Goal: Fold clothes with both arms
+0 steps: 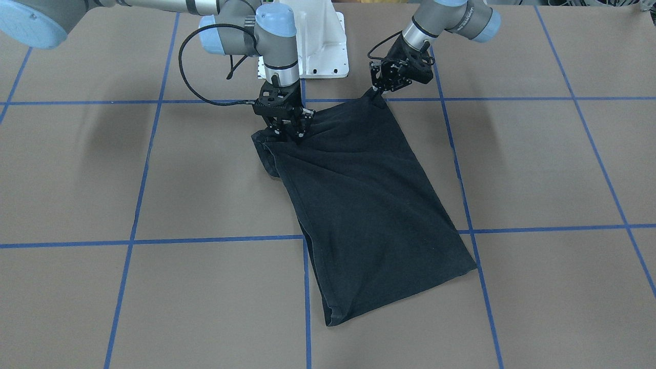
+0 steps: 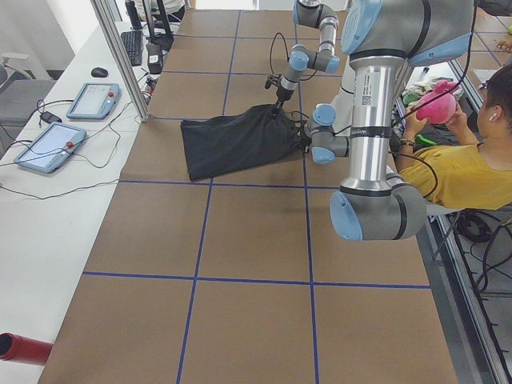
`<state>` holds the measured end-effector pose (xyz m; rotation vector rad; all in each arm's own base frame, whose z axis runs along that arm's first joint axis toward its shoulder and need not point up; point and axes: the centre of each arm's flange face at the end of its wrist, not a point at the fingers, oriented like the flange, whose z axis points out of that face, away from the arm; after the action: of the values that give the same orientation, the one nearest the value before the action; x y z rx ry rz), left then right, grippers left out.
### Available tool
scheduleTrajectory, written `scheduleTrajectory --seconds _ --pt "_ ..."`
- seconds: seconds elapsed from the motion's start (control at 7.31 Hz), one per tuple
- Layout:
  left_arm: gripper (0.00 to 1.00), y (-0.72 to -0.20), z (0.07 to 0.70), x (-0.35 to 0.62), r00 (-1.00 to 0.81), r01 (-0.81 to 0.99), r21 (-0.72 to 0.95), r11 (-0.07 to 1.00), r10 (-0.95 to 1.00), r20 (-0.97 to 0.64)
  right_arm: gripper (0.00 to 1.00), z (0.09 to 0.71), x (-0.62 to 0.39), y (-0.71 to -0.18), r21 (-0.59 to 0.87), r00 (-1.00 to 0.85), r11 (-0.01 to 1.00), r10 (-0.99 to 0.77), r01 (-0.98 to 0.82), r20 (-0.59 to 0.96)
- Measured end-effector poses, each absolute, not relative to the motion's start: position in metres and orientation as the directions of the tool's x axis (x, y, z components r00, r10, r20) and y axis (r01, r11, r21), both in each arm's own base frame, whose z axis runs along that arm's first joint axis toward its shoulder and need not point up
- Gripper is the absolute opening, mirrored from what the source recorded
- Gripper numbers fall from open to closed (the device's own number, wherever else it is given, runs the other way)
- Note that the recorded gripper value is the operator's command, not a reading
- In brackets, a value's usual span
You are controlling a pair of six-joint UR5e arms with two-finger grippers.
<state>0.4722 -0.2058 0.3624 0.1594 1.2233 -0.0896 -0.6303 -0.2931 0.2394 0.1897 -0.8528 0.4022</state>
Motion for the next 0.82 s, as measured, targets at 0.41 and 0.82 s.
scheduleTrajectory --seconds 0.41,0.82 --pt "0.0 -0.206 0.361 0.473 0.336 0.154 0.074 0.985 0.018 -0.942 0.0 0.231 -0.628 -0.298 -0.009 0.57 0.899 0.286 -0.438 0.771" --pt "0.0 -0.206 0.359 0.474 0.332 0.154 0.073 0.985 0.018 -0.943 0.0 0.223 -0.621 -0.308 -0.01 0.557 0.896 0.285 -0.444 0.78"
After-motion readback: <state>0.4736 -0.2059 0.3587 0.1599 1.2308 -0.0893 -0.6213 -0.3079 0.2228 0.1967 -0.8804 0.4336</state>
